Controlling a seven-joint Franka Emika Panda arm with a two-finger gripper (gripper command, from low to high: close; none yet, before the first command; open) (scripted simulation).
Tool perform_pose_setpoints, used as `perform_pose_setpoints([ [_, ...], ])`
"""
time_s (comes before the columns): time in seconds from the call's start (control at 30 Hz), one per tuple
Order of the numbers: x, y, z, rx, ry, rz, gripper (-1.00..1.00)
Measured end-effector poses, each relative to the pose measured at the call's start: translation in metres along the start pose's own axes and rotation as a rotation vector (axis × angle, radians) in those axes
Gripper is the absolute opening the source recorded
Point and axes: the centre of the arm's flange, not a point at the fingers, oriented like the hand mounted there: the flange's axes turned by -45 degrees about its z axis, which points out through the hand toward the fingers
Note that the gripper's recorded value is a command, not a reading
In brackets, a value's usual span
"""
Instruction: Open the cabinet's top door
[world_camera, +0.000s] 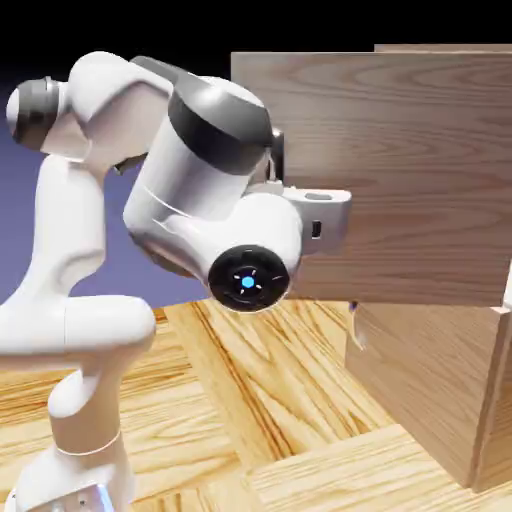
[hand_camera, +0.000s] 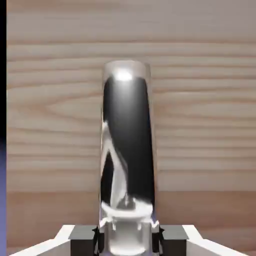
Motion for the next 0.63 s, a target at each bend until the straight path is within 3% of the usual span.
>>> perform_pose_setpoints([
  [0.63,0.0,0.081,-0.12,0.39,0.0,0.0,-1.0],
])
